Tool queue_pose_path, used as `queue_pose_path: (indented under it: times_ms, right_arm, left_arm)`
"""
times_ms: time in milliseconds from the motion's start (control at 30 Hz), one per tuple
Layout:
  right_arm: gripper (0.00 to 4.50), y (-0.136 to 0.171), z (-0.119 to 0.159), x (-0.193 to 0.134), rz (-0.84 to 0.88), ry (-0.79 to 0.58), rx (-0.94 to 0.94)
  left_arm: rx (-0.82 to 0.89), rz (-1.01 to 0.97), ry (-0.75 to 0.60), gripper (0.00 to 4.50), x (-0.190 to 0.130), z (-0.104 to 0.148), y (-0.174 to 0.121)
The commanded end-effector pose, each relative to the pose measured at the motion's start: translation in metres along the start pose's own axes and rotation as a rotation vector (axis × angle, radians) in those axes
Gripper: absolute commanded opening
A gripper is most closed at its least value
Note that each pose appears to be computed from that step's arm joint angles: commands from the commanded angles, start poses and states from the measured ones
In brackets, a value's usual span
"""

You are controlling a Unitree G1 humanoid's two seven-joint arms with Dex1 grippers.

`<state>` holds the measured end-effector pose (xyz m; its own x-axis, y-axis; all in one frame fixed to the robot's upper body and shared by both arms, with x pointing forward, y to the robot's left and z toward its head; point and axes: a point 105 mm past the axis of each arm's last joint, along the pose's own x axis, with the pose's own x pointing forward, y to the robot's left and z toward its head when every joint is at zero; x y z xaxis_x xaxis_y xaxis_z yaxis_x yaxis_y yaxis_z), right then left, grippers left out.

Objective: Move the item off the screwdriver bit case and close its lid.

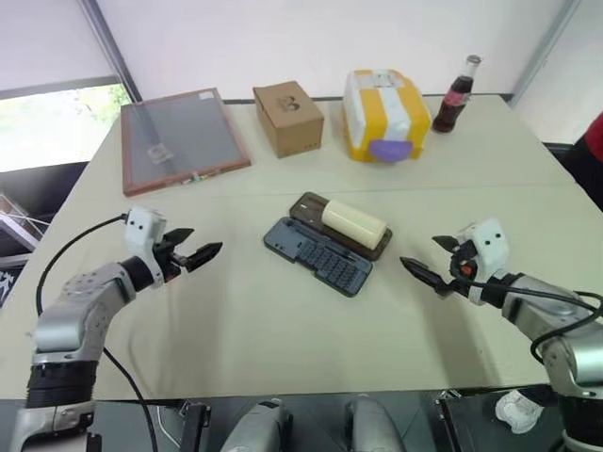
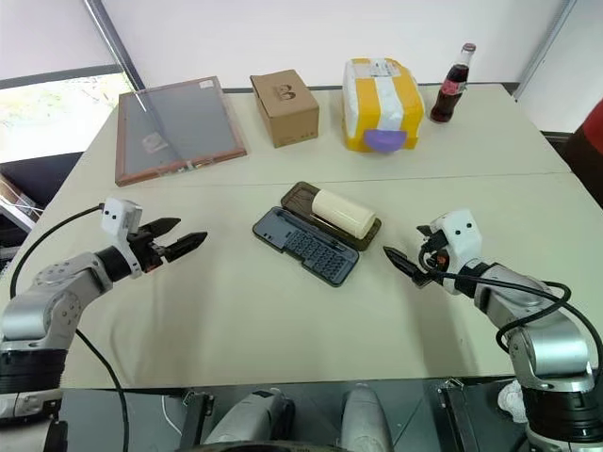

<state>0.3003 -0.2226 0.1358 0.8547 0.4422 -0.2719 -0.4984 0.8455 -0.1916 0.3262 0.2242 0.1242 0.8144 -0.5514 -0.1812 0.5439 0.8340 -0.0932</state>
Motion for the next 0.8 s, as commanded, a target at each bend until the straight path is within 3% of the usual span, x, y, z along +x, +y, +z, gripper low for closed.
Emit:
queue_pose_path:
  times_ms: [33,300,800]
  right_arm:
    - [4.45,-0.011,0.006,0.001,-0.059,-0.015,-0.114]
    - [4.45,-0.014,0.005,0.004,-0.093,-0.043,-0.155]
    - [4.45,-0.012,-0.004,-0.002,-0.071,-0.017,-0.132]
  left_arm:
    - [0.091,-0.042,-0.034,4.50,0.000,0.017,-0.007]
    - [0.112,-0.120,-0.007,4.50,0.003,0.014,-0.018]
    - [0.122,-0.034,-0.002,4.50,-0.004,0.012,0.006]
